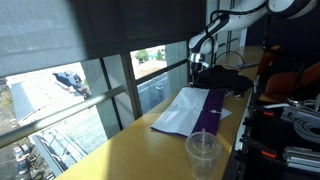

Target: Close the folder

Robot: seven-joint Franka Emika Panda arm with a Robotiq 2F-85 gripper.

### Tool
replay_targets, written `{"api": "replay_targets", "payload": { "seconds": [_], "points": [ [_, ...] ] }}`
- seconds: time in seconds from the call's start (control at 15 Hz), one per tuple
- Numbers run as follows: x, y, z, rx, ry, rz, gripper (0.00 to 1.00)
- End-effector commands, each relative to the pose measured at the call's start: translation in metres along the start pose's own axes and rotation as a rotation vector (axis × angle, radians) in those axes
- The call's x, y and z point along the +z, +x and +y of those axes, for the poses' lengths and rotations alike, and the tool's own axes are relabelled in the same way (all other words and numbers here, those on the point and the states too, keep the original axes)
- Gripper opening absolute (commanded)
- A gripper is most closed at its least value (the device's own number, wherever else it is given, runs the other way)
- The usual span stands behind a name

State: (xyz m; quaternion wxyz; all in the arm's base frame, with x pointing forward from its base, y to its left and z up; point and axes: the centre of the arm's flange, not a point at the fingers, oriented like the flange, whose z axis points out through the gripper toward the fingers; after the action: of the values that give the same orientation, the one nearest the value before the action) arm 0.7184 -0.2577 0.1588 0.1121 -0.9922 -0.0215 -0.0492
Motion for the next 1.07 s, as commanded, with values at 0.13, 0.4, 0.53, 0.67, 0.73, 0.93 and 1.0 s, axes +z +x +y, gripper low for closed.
{"api": "replay_targets", "payload": {
  "seconds": [0.13, 0.4, 0.53, 0.67, 0.73, 0.93, 1.0],
  "points": [
    [-0.005, 0.009, 0.005, 0.026, 0.033, 0.003, 0.00],
    [-0.033, 0.008, -0.008, 0.001, -0.017, 0.001, 0.00],
    [-0.058, 0.007, -0.020, -0.028, -0.055, 0.010, 0.00],
    [-0.085, 0.009, -0.029, -0.055, -0.098, 0.016, 0.00],
    [-0.095, 0.011, -0.031, -0.066, -0.129, 0.022, 0.00],
    [-0.133, 0.005, -0.038, -0.084, -0.190, 0.001, 0.00],
    [-0.147, 0.001, -0.039, -0.096, -0.208, -0.008, 0.00]
  ]
}}
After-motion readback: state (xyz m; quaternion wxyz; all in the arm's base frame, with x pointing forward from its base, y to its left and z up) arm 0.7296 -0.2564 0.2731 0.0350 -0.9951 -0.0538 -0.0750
